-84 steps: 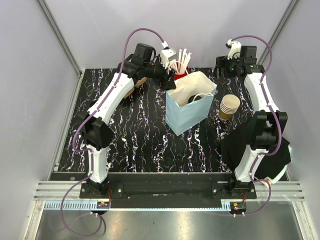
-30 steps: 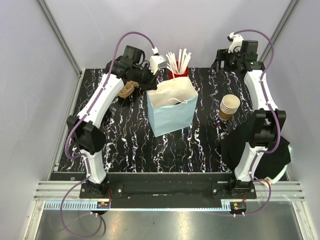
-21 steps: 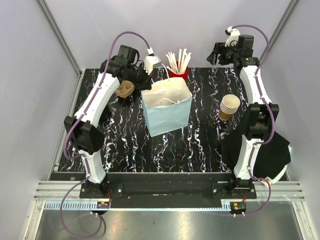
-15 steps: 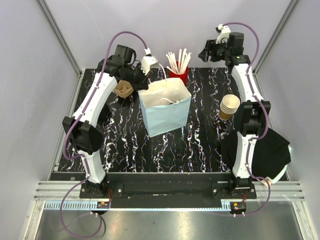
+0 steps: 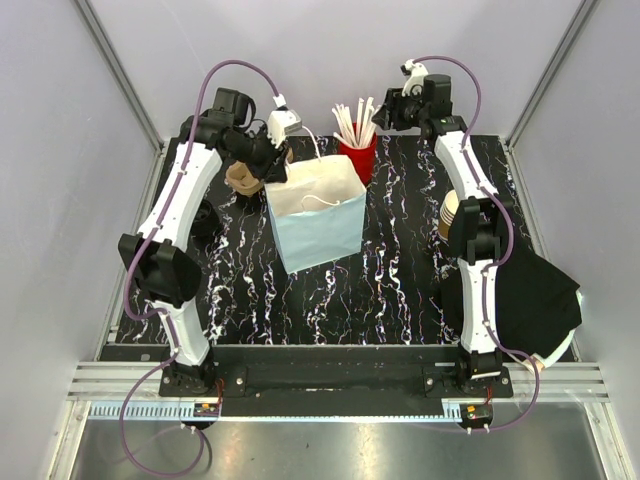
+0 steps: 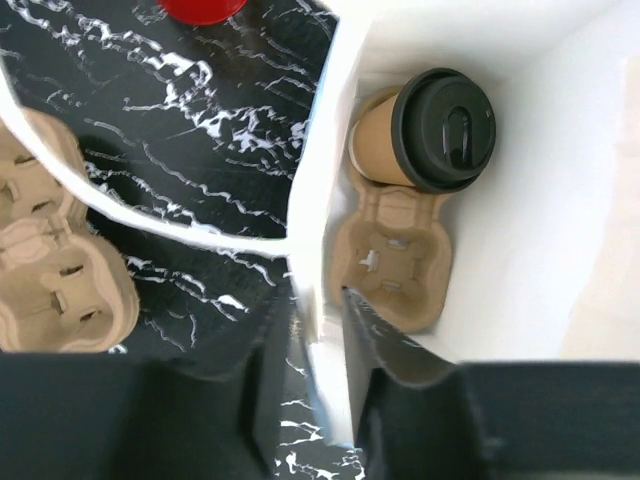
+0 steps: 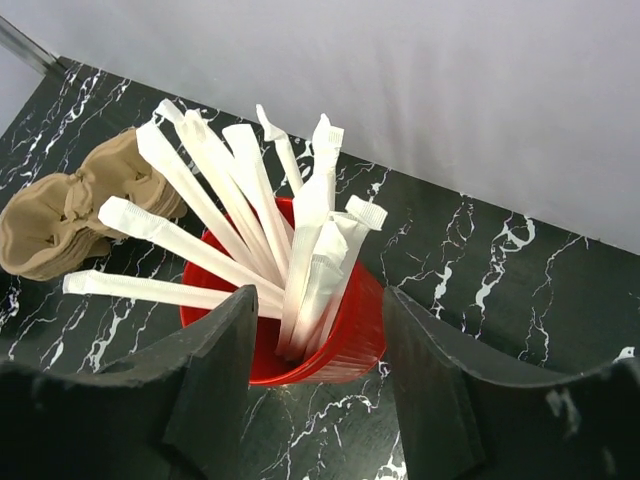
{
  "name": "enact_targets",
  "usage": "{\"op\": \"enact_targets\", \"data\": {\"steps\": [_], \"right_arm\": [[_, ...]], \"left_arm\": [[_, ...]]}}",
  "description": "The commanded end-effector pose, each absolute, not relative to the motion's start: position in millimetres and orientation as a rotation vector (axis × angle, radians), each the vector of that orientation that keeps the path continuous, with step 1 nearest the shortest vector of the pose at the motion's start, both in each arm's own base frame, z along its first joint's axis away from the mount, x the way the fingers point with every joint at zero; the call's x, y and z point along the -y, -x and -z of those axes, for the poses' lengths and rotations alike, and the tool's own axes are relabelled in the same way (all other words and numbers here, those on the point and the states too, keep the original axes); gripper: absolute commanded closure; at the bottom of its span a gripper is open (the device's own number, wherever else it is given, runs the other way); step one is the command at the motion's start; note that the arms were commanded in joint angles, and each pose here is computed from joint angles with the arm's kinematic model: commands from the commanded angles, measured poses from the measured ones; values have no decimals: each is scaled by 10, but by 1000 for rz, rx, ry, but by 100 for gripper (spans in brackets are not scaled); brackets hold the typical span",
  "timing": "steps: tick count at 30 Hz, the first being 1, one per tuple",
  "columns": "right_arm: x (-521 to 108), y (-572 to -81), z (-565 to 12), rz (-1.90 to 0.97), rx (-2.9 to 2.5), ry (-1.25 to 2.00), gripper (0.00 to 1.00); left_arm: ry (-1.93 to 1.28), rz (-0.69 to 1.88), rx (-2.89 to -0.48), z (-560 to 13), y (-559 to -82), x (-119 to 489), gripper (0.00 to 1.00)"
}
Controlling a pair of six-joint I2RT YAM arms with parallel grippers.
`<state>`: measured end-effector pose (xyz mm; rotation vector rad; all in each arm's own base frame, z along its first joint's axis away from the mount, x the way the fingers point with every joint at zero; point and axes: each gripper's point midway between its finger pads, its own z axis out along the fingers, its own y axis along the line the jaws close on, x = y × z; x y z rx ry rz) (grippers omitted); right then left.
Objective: Pack the takeout coffee
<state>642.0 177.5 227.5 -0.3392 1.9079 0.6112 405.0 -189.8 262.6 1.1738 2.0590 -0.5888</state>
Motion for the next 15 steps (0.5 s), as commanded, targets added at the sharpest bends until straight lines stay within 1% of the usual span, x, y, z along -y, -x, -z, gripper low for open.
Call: {"op": "enact_targets", "data": {"steps": [1, 5, 7, 15], "right_arm": [[-1819, -6498, -2458, -589, -1837, 321, 43], [-1849, -6522, -2394, -576, -1840, 326, 46], [-1865, -6531, -2339, -574, -1848, 324, 49], [-1935, -6564, -2158, -573, -1870, 325, 49]], "left_arm": [[-1173, 626, -1946, -2993, -4004, 2005, 62], [-1166, 648, -1941, -3023, -3996, 2042, 55], [-1164, 658, -1934, -3046, -3989, 2061, 54], [-1154, 679, -1897, -3215, -3943, 2121, 45]]}}
